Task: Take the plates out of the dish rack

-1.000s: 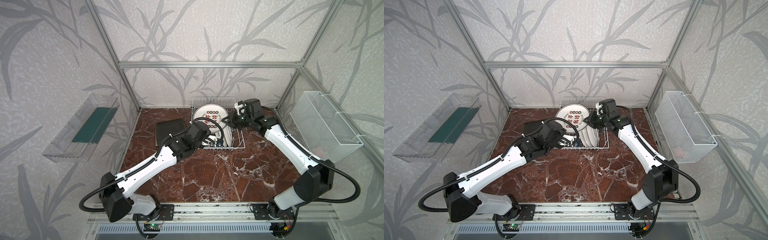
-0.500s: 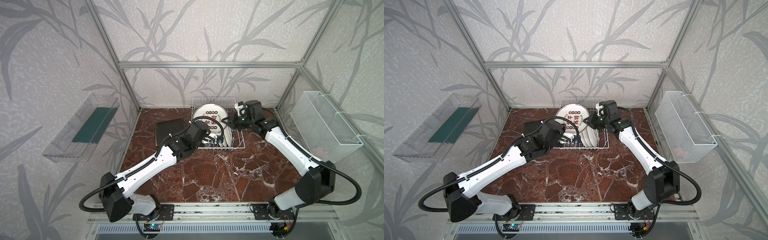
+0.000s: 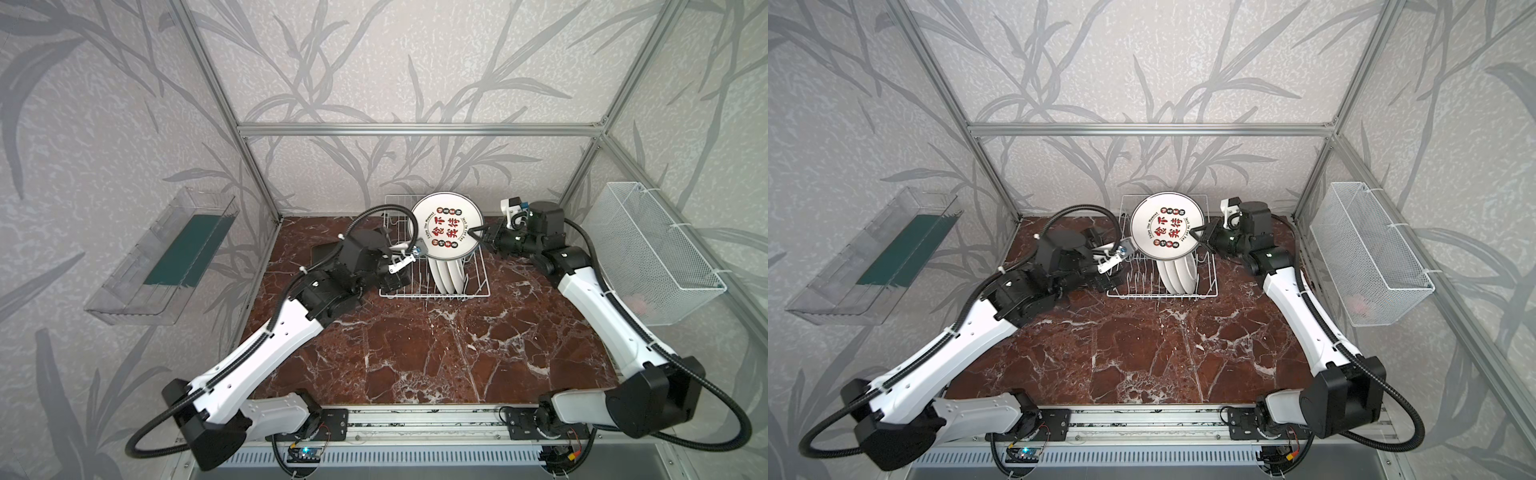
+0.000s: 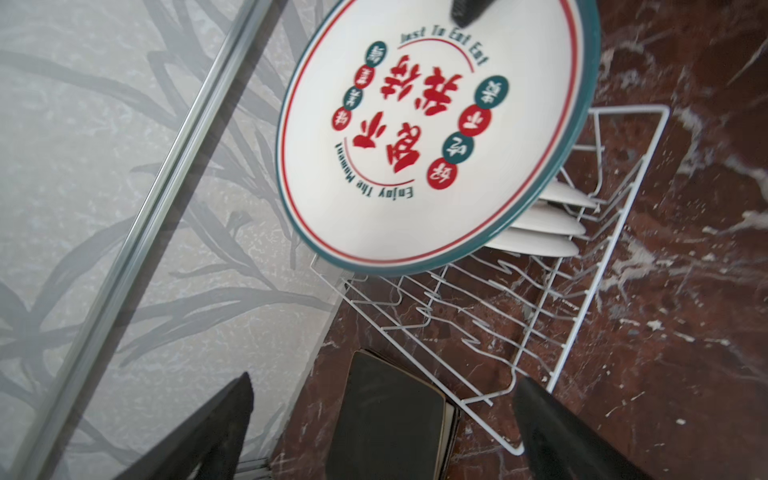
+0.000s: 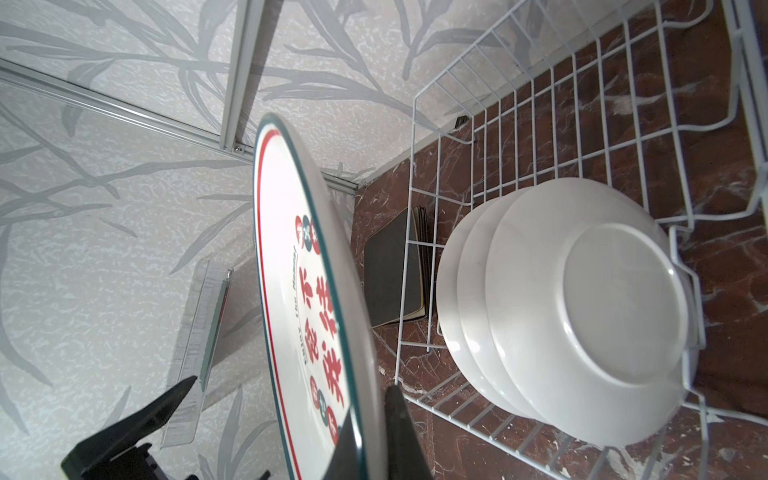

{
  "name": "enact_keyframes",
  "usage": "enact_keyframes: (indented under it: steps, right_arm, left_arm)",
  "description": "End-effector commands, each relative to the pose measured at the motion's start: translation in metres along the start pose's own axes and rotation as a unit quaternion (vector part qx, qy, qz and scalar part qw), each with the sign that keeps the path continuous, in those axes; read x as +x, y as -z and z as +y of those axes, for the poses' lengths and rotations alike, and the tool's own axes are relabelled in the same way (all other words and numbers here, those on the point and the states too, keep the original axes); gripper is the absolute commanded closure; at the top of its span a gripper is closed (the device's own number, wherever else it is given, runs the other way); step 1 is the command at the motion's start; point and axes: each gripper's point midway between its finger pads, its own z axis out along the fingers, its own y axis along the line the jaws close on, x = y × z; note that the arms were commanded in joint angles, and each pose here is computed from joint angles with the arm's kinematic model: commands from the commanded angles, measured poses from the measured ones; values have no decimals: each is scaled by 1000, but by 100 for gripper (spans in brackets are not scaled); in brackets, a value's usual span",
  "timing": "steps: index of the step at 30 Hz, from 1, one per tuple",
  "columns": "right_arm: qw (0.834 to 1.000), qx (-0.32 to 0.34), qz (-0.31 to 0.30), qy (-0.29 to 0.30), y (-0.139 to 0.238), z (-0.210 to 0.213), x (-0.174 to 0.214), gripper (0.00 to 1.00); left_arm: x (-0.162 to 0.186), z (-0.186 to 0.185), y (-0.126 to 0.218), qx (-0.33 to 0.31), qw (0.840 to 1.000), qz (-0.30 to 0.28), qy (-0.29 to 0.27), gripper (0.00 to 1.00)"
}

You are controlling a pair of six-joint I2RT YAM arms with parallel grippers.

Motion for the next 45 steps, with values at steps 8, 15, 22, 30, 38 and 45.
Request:
enact_keyframes:
  steps: [8,15,22,30,38,45]
  right_arm:
    - [993,-65,10,99,42,29,35,100]
    - [985,-97,36,136,48,30,58,100]
    - [983,-111,58,136,40,24,67,100]
    - [980,-112,73,147,26,19,75,100]
    - [979,-121,76,148,13,15,72,100]
    - [976,-132,89,151,5,15,73,100]
  left_arm:
    - [-12,4,45,115,943,-90,298,1]
    - [-11,-31,25,269,848,-71,452,1]
    - [-9,-42,-10,316,806,-50,498,4]
    - [-9,-47,-32,344,787,-45,511,14]
    - [-4,-59,-36,367,769,-27,523,41]
    - [-1,-65,-35,379,761,-14,526,61]
